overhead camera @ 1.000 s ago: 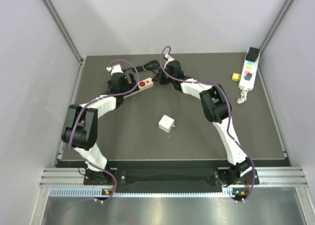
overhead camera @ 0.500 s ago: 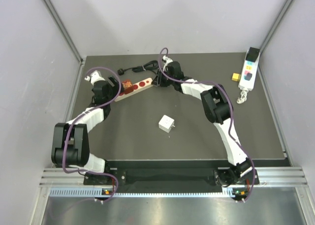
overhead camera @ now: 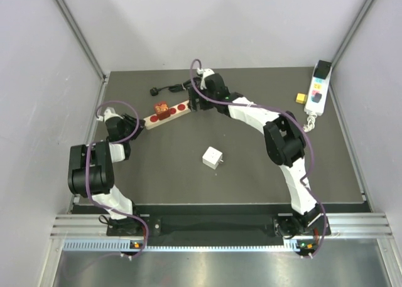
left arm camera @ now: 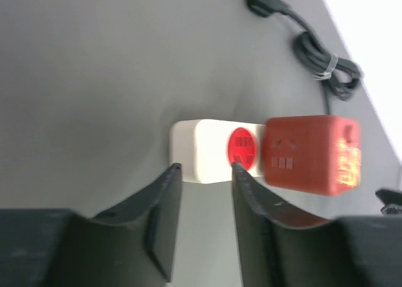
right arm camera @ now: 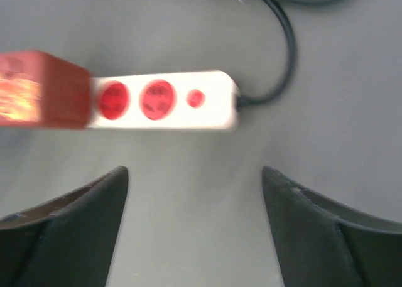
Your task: Pull the plug off the socket
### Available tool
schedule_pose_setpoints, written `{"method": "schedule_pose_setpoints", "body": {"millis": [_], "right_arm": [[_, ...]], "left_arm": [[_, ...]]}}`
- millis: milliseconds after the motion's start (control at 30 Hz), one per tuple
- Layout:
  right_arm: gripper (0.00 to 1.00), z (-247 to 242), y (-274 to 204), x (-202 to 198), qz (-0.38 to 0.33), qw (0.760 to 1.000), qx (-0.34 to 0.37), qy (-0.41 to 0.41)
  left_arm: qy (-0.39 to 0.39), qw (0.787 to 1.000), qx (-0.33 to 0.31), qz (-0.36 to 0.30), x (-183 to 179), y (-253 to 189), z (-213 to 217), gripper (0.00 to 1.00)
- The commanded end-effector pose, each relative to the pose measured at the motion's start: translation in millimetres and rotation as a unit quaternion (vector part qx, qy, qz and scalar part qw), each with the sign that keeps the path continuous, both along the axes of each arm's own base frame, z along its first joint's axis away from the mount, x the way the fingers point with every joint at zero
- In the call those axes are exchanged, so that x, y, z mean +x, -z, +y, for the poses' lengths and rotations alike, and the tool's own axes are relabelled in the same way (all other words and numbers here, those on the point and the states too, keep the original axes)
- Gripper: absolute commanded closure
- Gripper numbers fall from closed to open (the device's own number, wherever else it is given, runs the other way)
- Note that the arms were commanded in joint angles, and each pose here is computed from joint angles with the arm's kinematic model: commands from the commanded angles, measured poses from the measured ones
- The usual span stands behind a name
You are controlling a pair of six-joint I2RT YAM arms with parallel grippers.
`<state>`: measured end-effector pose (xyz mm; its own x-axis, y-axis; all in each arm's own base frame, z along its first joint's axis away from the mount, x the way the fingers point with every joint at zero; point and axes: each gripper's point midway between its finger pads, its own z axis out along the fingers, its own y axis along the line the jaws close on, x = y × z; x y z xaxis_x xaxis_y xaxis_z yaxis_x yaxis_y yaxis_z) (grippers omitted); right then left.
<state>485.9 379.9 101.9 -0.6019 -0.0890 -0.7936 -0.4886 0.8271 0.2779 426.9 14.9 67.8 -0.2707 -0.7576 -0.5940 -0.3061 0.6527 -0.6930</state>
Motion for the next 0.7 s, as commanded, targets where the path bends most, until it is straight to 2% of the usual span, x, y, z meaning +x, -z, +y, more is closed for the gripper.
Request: {"method": "schedule_pose_setpoints", "body": {"millis": [0, 167, 300, 333, 400, 433, 667], "right_arm": [[0.12, 33.7, -80.3, -8.0, -0.082, 0.996, -0.007, -0.021], [0.00, 70.8, -82.1, -15.1, -0.095, 0.995, -0.005, -0.039], [0.00, 103.3, -93.4, -17.8, -0.131, 0.990, 0.013, -0.055], [0.00, 109.4, -80.9, -16.2, -0.133, 0.989, 0.003, -0.060], [0.00, 124.1, -88.9, -18.1, -0.150, 0.987, 0.005, -0.063], [0.00, 127.4, -77.3, -15.6, -0.151, 0.986, -0.003, -0.064], [0.03, 143.2, -58.6, -16.4, -0.161, 0.985, 0.000, -0.065]], "left_arm": [[0.041, 0.995, -0.027, -0.084, 13.5, -36.1, -12.7, 0.60], [0.052, 0.995, -0.026, -0.078, 13.8, -31.5, -14.7, 0.65], [0.057, 0.997, -0.017, -0.047, 13.3, -16.6, -14.3, 0.68], [0.056, 0.997, -0.016, -0.047, 14.9, -17.1, -13.0, 0.69], [0.072, 0.996, -0.021, -0.051, 15.4, -17.3, -18.3, 0.81], [0.078, 0.995, -0.025, -0.057, 19.2, -18.2, -19.7, 0.83], [0.097, 0.993, -0.051, -0.045, 28.9, -2.5, -27.0, 0.88]]}}
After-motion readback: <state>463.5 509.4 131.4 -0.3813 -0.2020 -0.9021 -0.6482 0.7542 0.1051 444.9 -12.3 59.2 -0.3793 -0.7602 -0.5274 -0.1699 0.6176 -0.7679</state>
